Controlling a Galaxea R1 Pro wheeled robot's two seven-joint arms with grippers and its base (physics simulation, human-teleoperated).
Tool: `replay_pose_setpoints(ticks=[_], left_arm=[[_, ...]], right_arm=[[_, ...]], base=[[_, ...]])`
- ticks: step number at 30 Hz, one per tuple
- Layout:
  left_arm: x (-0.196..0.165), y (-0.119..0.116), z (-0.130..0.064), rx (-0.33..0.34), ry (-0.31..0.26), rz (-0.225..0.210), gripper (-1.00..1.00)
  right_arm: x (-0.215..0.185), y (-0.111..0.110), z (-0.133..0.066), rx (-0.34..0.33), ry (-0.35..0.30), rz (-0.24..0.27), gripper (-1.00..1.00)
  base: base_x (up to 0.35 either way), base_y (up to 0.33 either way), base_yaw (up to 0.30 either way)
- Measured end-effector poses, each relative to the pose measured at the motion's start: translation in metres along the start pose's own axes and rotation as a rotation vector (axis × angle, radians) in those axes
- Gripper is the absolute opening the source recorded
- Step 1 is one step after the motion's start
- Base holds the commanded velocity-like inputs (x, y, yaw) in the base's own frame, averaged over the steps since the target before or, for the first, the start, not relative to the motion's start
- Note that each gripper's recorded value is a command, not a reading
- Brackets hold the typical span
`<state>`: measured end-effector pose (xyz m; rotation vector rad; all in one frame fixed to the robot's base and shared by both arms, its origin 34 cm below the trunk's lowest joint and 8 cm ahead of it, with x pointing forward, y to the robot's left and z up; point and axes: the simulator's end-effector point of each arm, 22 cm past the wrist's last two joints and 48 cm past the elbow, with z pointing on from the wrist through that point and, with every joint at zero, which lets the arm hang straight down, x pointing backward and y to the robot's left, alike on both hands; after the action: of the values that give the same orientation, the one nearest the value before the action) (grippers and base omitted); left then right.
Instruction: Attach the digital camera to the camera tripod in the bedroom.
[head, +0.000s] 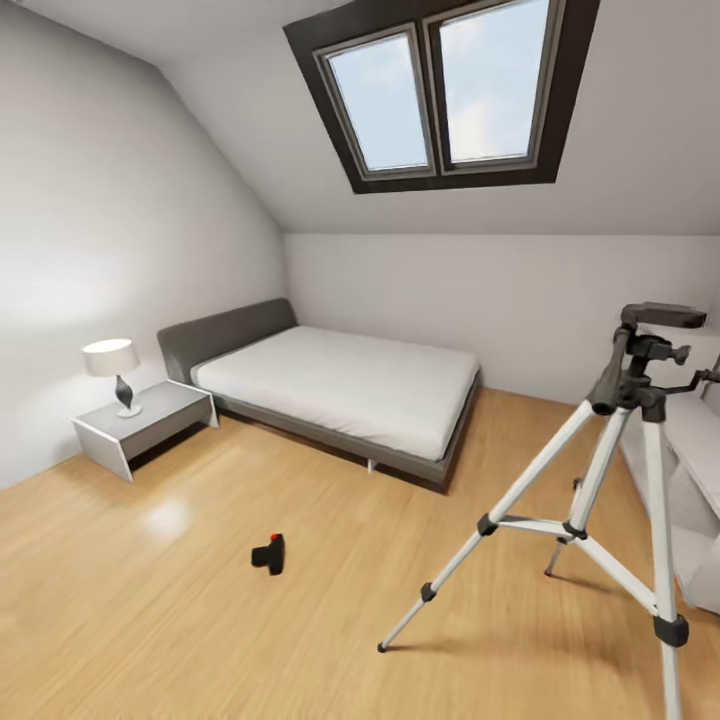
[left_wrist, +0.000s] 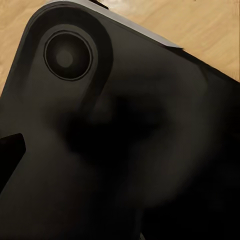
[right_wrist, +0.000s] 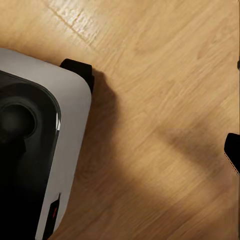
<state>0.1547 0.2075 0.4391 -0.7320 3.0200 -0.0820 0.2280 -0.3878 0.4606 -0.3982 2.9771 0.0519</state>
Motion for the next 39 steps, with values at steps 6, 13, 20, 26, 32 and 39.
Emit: replay_pose_setpoints(ticks=[6, 13, 20, 26, 32, 39], left_arm=[[0.0003, 0.0001, 0.0, 0.0, 0.001, 0.0, 1.0], [0.0002, 0.0001, 0.0, 0.0, 0.0, 0.001, 1.0], [0.0011, 0.0001, -0.0001, 0.0, 0.002, 0.003, 1.0], [0.0012, 0.0, -0.0002, 0.001, 0.003, 0.005, 1.0], [0.0015, 0.0, -0.0002, 0.001, 0.003, 0.007, 1.0], [0.0015, -0.0002, -0.0002, 0.002, 0.004, 0.01, 1.0]], right_arm=[[-0.0001, -0.0008, 0.0001, 0.006, 0.0, 0.0, 1.0], [0.0003, -0.0019, 0.0, 0.01, 0.001, -0.001, 1.0], [0.0003, -0.0024, -0.0001, 0.012, 0.0, -0.002, 1.0], [0.0001, -0.0024, 0.0, 0.013, 0.0, -0.002, 1.0], [0.0001, -0.0029, -0.0002, 0.014, 0.0, -0.002, 1.0], [0.0, -0.0027, -0.0001, 0.014, -0.001, -0.002, 1.0]], base=[[-0.006, 0.046, 0.273], [-0.001, 0.007, 0.273], [0.12, 0.001, 0.273], [0.282, 0.0, 0.273], [0.313, 0.0, 0.272], [0.321, 0.0, 0.113]])
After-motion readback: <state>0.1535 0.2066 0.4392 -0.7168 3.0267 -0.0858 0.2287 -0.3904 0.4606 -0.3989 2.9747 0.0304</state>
